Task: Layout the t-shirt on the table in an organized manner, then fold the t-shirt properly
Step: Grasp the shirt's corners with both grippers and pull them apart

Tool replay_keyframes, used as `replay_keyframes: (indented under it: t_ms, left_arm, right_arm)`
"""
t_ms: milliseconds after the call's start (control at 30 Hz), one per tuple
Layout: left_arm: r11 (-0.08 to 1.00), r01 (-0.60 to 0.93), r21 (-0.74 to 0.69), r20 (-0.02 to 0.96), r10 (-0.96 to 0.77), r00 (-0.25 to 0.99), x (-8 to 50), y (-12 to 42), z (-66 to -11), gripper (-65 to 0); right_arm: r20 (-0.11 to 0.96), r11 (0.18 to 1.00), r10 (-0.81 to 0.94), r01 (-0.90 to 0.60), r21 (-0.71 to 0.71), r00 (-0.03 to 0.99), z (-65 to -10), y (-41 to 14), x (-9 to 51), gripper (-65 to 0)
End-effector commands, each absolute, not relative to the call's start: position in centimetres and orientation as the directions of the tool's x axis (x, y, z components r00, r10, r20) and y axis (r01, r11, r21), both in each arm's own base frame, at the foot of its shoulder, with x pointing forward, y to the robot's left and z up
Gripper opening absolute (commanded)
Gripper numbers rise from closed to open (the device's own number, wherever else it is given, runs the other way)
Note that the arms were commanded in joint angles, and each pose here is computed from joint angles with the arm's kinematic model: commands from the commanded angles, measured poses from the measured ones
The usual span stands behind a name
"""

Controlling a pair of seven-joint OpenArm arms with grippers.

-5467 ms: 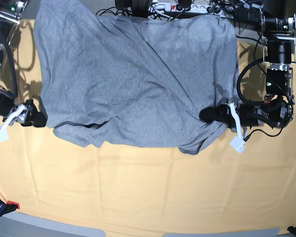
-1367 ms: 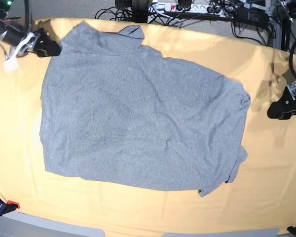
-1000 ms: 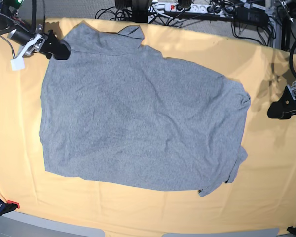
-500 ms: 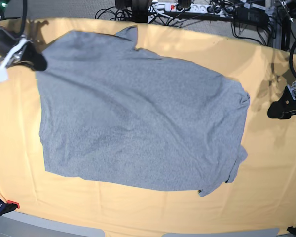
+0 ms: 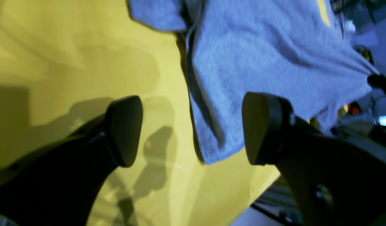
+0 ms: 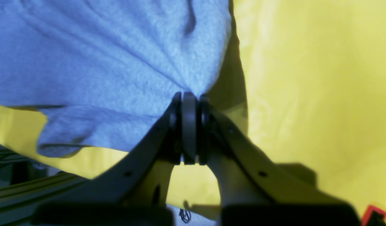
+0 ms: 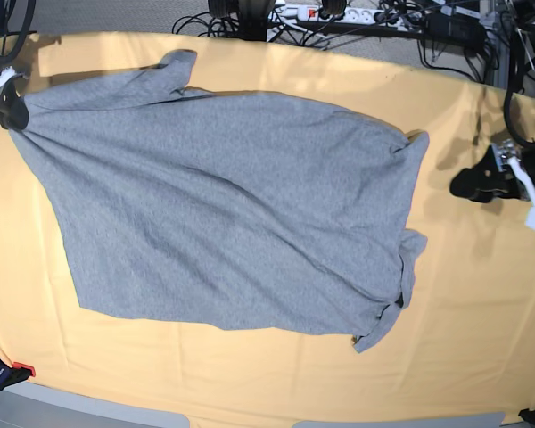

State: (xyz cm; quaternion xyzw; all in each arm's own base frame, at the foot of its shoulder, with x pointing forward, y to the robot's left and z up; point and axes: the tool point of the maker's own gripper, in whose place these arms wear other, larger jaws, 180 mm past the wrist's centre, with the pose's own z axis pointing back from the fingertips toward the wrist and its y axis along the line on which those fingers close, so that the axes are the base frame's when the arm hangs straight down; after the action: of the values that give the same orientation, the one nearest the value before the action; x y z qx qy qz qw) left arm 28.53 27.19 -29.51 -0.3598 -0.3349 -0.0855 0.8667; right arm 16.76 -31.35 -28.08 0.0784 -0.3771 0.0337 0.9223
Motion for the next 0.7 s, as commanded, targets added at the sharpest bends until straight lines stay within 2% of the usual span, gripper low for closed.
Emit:
replay_keyframes:
  t_ms: [0, 200, 667]
  left_arm:
    - [0.725, 0.424, -0.543, 0.676, 0.077, 0.733, 29.3, 27.3, -28.0, -15.6]
    - [0.685, 0.443, -0.578, 0.617, 0.012, 0.787, 28.1, 24.7, -30.3, -15.6]
    - [0.647, 0.403, -0.647, 0.5, -0.039, 0.865, 23.7, 22.6, -34.5, -15.6]
  right_arm:
    - [0.728, 0.987, 0.041, -0.141, 0.077, 0.684, -26.7, -31.9, 17.5, -65.0]
    - [0.704, 0.992, 0.071, -0.124, 0.025, 0.707, -26.8, -33.0, 17.3, -65.0]
    - [0.709, 0.991, 0.07, -0.131, 0.032, 0.701, -26.6, -32.8, 17.4, -65.0]
